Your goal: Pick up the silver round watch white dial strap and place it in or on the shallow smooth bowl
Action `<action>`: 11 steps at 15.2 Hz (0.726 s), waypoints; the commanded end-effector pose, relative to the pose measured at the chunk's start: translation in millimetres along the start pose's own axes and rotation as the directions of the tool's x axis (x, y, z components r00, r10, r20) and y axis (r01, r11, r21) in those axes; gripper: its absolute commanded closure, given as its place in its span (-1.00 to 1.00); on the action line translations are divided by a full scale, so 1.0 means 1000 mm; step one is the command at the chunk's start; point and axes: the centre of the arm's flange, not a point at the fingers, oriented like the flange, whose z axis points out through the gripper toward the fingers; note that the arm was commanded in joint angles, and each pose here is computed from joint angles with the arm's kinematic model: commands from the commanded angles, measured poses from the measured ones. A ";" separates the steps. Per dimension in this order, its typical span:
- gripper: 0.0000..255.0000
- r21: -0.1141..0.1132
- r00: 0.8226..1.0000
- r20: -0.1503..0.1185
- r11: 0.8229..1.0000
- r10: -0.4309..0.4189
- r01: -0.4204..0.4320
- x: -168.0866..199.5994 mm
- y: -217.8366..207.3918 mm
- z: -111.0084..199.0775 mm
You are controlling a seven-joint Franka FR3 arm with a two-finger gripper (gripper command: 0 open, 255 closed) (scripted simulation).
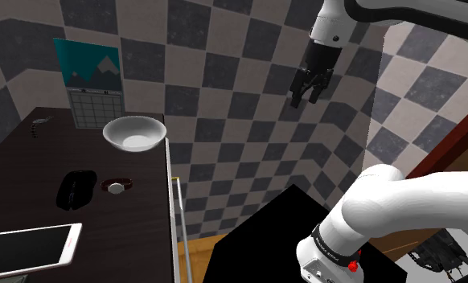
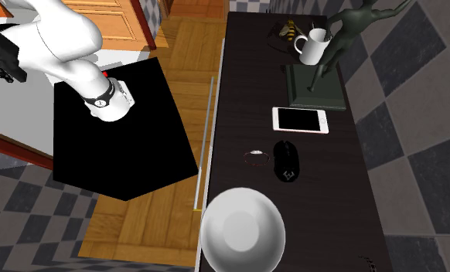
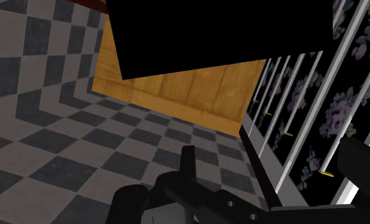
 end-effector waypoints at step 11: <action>-1.00 0.074 0.994 0.017 0.992 0.105 -0.106 0.032 -0.099 0.065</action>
